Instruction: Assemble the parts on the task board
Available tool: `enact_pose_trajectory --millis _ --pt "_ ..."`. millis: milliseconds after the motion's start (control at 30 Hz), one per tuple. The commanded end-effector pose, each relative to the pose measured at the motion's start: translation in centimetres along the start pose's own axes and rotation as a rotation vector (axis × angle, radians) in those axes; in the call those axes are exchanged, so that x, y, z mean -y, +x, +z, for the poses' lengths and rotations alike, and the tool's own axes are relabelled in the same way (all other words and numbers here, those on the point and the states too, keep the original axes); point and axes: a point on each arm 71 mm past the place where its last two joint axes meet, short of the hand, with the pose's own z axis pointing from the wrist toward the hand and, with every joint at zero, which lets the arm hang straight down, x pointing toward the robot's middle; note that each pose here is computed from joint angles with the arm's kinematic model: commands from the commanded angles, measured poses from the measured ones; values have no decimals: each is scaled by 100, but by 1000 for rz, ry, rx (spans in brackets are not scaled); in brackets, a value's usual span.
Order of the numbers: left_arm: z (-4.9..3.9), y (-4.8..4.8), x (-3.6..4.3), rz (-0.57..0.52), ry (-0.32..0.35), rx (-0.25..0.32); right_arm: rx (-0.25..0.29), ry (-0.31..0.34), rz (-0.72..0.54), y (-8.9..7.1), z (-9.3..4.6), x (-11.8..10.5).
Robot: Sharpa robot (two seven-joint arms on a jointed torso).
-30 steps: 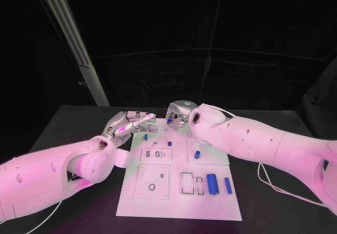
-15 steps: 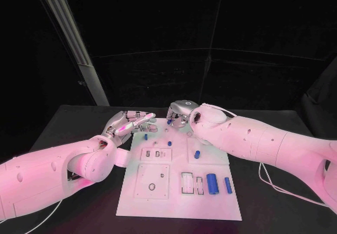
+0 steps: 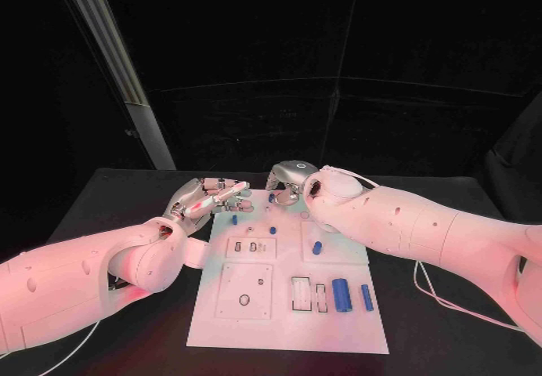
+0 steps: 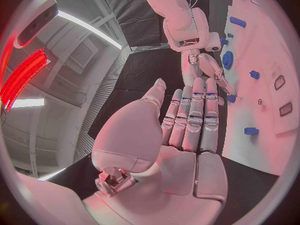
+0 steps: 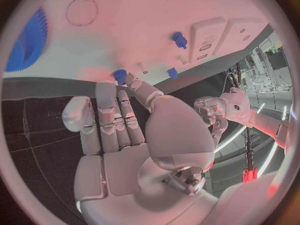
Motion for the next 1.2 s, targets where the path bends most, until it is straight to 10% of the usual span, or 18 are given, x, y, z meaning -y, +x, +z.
enact_pose_trajectory --millis 33,500,800,1200 --pt "3 6 14 -1 4 -13 27 -10 1 -36 -16 9" --pt "-29 -63 27 4 5 0 102 103 148 -324 -559 518" --pt "-38 -77 33 4 4 0 -32 259 215 -422 -825 912" --pt "-23 -61 24 1 1 -7 -129 280 114 -366 -763 962"
